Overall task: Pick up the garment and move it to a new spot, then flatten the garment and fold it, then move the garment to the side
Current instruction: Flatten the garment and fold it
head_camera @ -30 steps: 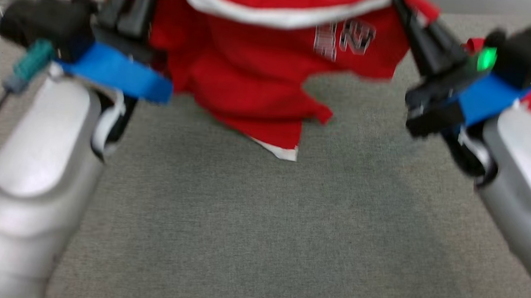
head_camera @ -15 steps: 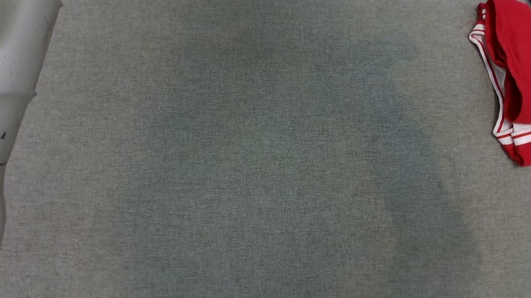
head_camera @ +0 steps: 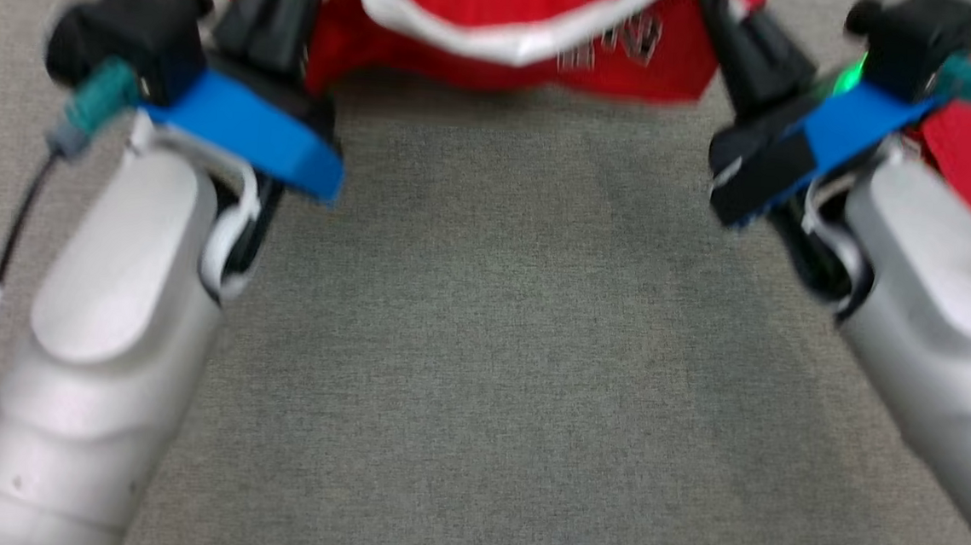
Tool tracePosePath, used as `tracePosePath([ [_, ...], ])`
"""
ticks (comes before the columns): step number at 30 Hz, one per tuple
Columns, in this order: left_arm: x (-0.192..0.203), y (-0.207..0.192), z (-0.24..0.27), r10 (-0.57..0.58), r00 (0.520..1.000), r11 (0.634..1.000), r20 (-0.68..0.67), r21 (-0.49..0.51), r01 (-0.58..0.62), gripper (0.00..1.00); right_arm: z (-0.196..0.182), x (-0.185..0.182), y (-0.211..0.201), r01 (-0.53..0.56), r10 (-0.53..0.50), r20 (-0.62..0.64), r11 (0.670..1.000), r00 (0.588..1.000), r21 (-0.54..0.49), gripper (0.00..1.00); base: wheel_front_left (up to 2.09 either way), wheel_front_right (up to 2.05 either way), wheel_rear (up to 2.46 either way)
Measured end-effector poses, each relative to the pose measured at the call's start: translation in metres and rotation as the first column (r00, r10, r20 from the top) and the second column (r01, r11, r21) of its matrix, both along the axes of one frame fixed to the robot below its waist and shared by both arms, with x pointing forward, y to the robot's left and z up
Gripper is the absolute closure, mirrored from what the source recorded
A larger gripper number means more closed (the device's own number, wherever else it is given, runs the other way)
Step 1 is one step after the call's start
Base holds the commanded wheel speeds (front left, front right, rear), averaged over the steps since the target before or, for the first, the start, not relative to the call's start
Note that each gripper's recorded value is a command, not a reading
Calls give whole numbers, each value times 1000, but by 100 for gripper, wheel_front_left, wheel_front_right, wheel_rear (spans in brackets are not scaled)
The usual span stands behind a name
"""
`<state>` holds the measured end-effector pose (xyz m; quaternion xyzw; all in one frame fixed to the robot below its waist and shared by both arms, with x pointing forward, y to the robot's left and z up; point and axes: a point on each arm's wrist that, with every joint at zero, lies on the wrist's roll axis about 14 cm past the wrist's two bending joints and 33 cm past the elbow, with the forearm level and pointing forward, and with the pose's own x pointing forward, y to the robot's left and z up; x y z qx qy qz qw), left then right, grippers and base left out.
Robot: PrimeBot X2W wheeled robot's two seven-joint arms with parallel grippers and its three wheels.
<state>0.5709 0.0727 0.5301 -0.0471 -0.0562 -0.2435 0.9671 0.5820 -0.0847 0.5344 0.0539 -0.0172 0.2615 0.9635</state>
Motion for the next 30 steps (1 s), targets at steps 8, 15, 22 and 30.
tracePosePath([
  [8, -75, 8, -55, 17, 987, 1000, -159, -23, -21, 100, -66, -74, 4, -36, 37, -181, 999, 983, 12, 100, 0, 0, 0],
  [15, -139, 13, -86, 9, 965, 1000, -263, -13, -13, 100, -94, -136, 8, -85, 83, -276, 996, 958, 6, 100, 0, 0, 0],
  [22, -194, 3, -104, -37, 941, 999, -337, -13, 35, 100, -110, -187, 8, -123, 118, -342, 992, 932, 6, 100, 0, 0, 0],
  [30, -230, 6, -110, -46, 927, 999, -373, -14, 44, 100, -121, -232, 6, -127, 131, -397, 991, 908, 36, 100, 0, 0, 0],
])
